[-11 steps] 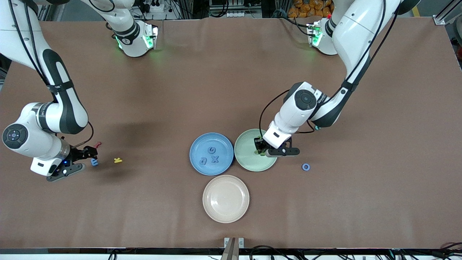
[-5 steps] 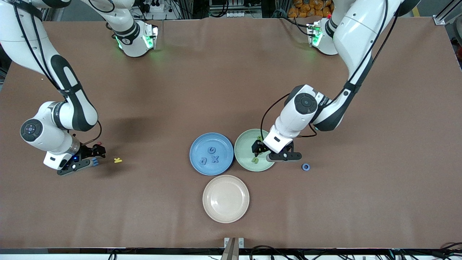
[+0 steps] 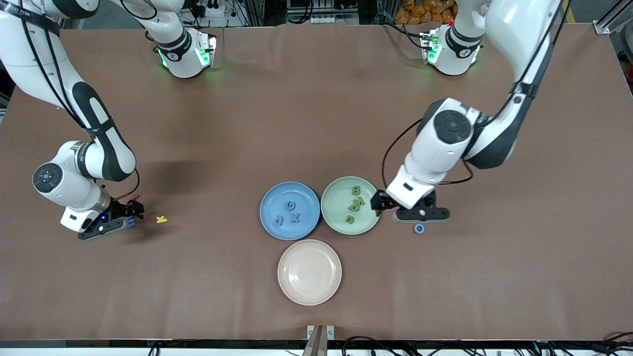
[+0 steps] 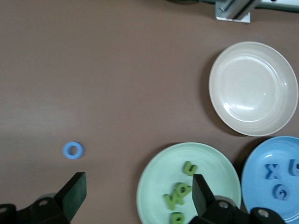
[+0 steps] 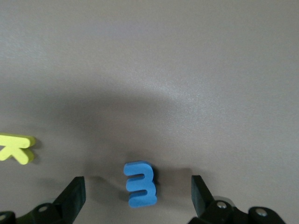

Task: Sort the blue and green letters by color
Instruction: 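Carry the blue m to the blue plate while the left gripper withdraws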

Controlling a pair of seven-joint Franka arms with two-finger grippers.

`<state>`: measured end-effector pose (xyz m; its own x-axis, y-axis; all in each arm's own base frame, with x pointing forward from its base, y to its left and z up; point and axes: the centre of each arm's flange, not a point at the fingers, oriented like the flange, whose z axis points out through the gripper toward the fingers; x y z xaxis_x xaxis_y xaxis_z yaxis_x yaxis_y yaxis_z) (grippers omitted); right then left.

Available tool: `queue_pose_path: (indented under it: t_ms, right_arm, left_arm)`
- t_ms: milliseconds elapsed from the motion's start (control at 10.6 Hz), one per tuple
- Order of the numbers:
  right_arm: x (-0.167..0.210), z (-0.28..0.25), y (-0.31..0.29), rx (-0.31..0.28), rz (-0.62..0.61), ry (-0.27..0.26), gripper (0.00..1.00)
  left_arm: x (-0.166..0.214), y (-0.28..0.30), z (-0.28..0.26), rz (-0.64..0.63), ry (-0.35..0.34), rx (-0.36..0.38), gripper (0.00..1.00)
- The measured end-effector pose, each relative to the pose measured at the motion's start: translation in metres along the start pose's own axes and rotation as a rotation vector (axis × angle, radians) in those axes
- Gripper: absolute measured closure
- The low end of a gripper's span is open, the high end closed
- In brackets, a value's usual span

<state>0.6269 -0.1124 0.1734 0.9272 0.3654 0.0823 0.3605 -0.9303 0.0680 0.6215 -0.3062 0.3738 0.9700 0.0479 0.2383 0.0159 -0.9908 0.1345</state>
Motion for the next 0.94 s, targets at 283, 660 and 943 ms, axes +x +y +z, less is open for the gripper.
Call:
queue_pose_path:
  t_ms: [283,660,943]
  right_arm:
    - [-0.001,0.004,-0.002,0.001,0.001,0.007,0.35]
    - [-0.002,-0.002,0.004,0.009,0.048,0.025,0.71]
    - [-0.001,-0.002,0.003,0.014,0.056,0.027,0.72]
  left_arm:
    - [0.019,-0.039,-0.063,0.013,0.007,0.063,0.0]
    - [0.022,-0.075,-0.134,-0.042,-0.001,0.147,0.0]
    - [0.02,-0.1,-0.178,-0.1,-0.023,0.189,0.0]
